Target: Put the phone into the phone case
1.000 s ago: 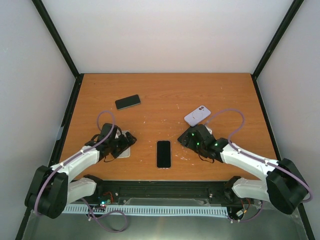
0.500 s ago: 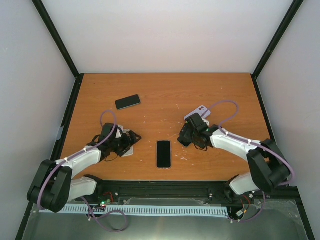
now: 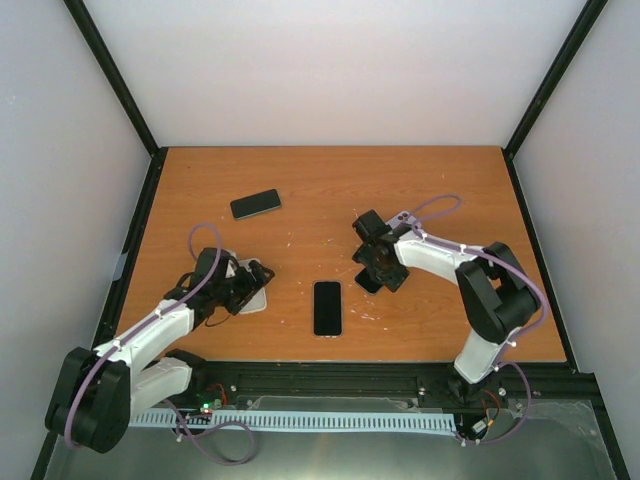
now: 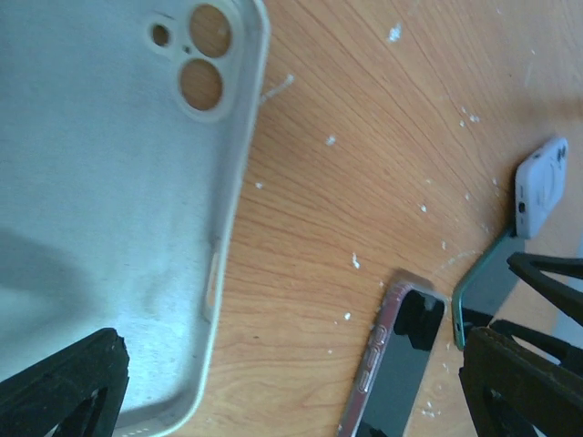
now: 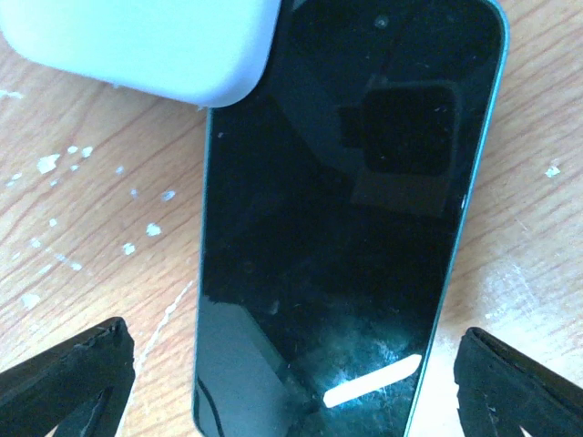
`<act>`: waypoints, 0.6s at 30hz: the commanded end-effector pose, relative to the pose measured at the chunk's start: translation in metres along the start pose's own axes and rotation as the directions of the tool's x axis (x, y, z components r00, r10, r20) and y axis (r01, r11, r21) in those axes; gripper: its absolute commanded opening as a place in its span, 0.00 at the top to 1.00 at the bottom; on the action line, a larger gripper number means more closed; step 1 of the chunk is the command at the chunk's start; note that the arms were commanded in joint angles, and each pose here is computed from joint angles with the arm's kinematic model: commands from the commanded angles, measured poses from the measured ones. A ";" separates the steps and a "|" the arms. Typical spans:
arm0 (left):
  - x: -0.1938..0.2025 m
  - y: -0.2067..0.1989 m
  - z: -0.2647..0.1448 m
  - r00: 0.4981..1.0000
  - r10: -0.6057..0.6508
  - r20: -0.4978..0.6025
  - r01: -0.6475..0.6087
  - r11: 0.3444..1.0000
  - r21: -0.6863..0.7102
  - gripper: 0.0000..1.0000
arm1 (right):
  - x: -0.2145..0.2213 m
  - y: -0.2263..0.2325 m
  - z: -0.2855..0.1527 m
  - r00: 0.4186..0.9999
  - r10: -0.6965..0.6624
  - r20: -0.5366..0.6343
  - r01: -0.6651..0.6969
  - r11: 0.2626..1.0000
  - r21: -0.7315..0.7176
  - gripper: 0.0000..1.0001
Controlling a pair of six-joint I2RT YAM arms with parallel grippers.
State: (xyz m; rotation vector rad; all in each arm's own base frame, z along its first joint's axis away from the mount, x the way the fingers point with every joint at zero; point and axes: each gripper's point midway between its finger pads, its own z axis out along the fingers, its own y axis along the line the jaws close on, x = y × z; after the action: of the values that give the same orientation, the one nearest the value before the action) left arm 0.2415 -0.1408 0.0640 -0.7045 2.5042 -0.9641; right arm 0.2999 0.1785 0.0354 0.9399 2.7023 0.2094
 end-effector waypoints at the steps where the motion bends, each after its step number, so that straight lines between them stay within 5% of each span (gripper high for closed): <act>1: -0.020 0.006 -0.008 0.997 -0.012 0.075 0.018 0.997 -0.081 0.01 | -0.002 -0.019 0.007 0.997 0.074 0.006 -0.074 0.987 0.140 0.07; 18: -0.062 0.033 -0.025 0.964 0.007 0.267 0.072 0.956 -0.284 0.01 | -0.001 -0.032 0.033 0.993 0.122 0.006 -0.119 0.960 0.253 0.07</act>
State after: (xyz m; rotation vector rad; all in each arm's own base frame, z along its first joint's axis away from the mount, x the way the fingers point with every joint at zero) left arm 0.2610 -0.0853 0.0604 -0.8915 2.4561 -0.5641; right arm 0.2971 0.1698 0.0150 1.1069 2.7319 0.0061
